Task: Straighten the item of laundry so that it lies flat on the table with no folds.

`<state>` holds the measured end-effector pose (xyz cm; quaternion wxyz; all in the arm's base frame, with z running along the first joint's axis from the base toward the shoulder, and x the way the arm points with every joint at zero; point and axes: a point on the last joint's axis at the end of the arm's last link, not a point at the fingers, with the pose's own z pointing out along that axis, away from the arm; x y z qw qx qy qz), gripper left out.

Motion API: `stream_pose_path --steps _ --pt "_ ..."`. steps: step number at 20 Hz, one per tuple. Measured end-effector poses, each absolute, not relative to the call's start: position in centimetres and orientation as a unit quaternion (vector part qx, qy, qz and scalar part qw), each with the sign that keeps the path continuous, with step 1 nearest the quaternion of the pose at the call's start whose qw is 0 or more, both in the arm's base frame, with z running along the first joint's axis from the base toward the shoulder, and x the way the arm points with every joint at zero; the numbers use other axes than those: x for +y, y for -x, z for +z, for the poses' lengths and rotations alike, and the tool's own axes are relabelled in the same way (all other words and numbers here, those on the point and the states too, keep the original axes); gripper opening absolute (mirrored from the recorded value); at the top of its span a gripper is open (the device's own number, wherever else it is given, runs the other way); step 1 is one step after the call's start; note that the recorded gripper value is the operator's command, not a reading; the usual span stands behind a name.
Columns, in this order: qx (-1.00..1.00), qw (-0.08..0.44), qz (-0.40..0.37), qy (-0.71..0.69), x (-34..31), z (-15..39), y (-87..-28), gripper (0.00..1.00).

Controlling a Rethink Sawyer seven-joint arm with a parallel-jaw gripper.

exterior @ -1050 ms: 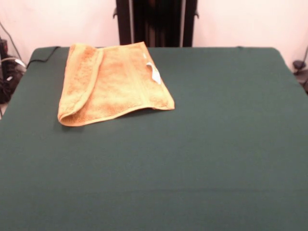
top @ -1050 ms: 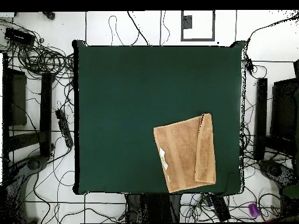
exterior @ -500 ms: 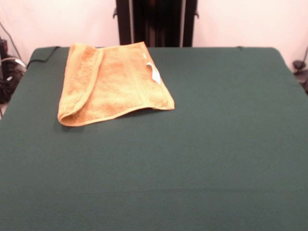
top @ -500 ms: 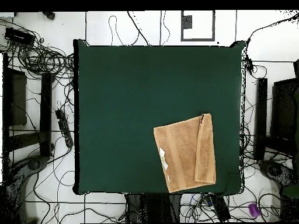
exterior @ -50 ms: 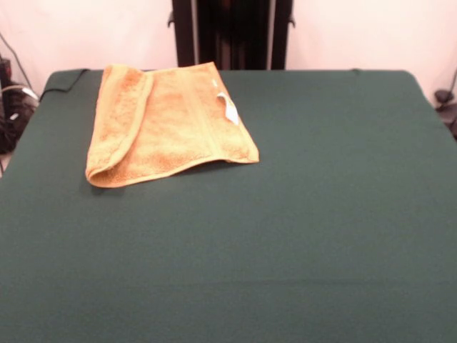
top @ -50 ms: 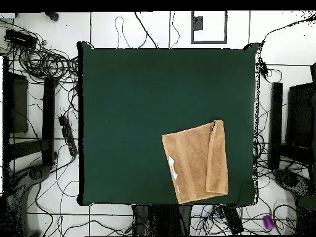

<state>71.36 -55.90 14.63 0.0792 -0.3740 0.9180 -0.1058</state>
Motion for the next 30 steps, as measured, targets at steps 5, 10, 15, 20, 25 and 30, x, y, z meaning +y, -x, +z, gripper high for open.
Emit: stream_pose_path --steps 5,10,15,20,25,30 --pt "0.91 0.085 -0.121 0.387 -54.4 15.2 -71.1 1.0" --pt "0.907 0.085 -0.127 0.392 -53.1 15.2 -70.2 1.0" --pt "0.913 0.083 -0.129 0.379 -51.6 14.9 -69.0 1.0" --pt "0.927 0.084 -0.128 0.343 -49.8 14.3 -67.8 1.0" --pt "0.937 0.085 -0.128 0.313 -48.2 13.9 -67.1 1.0" --pt "0.945 0.087 -0.125 0.288 -46.2 13.4 -66.7 1.0"
